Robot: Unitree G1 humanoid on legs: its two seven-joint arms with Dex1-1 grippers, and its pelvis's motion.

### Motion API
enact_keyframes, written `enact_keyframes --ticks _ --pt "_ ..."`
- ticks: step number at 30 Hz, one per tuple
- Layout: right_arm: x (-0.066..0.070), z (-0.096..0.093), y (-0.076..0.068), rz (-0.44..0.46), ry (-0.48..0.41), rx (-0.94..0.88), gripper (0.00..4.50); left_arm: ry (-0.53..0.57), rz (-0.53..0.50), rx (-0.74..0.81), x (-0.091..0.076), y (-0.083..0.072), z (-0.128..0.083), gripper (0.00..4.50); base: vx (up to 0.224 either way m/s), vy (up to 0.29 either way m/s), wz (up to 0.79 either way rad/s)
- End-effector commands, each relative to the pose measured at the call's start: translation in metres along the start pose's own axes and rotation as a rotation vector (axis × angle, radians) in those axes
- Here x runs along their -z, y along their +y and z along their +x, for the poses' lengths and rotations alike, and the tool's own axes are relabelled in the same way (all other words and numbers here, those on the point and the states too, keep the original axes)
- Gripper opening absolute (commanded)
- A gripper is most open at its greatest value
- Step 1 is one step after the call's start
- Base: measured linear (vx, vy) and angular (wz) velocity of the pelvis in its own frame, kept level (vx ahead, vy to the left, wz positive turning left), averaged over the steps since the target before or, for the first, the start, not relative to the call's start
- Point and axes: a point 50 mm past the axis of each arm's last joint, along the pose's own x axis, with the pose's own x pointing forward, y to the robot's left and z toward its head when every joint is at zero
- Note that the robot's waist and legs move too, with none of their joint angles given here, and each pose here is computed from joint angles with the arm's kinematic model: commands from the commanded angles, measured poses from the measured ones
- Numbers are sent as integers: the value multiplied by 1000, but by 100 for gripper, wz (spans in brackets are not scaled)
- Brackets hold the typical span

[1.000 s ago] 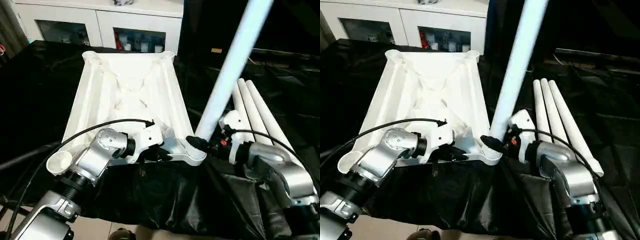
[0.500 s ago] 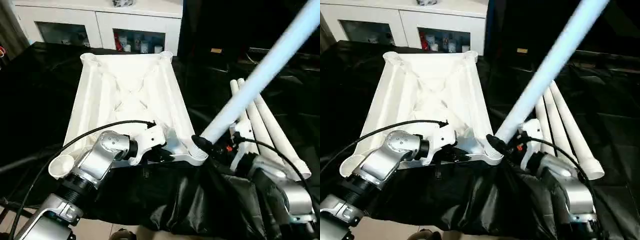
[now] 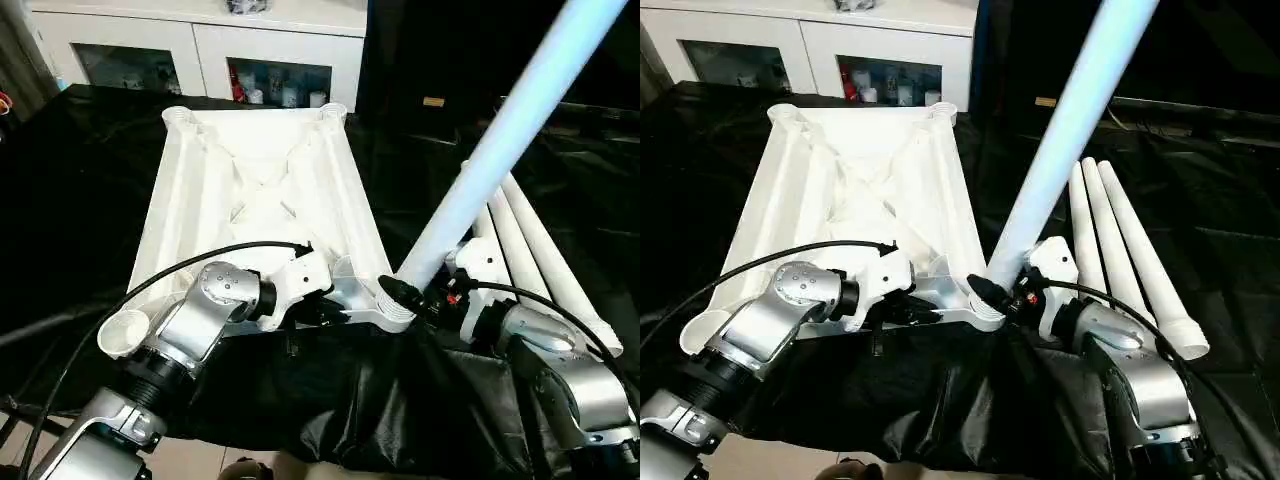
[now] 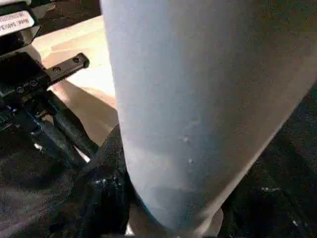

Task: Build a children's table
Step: Insert table leg to table base

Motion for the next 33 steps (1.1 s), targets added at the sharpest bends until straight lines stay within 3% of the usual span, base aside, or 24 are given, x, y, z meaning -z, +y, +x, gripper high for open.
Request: enact_keyframes --ticks 1,9,11,16,25,27,33 --pt "33 -3 6 69 168 -41 192 -74 20 -28 -13 2 -2 0 0 0 0" --pt "28 1 2 63 144 -48 192 -76 23 -24 -14 2 -2 0 0 0 0" --pt "23 -4 -2 126 74 1 192 -73 23 -22 -13 3 -2 0 0 0 0" --pt "28 -13 -7 183 36 78 191 -70 23 -21 -13 3 -2 0 0 0 0" --pt "36 -18 7 172 62 62 191 -61 28 -20 -13 5 -2 0 0 0 0" --pt "37 -12 11 109 115 22 191 -53 40 -16 -13 7 -3 0 0 0 0" --pt "36 -2 10 82 154 -30 191 -44 49 -3 -14 7 -3 0 0 0 0"
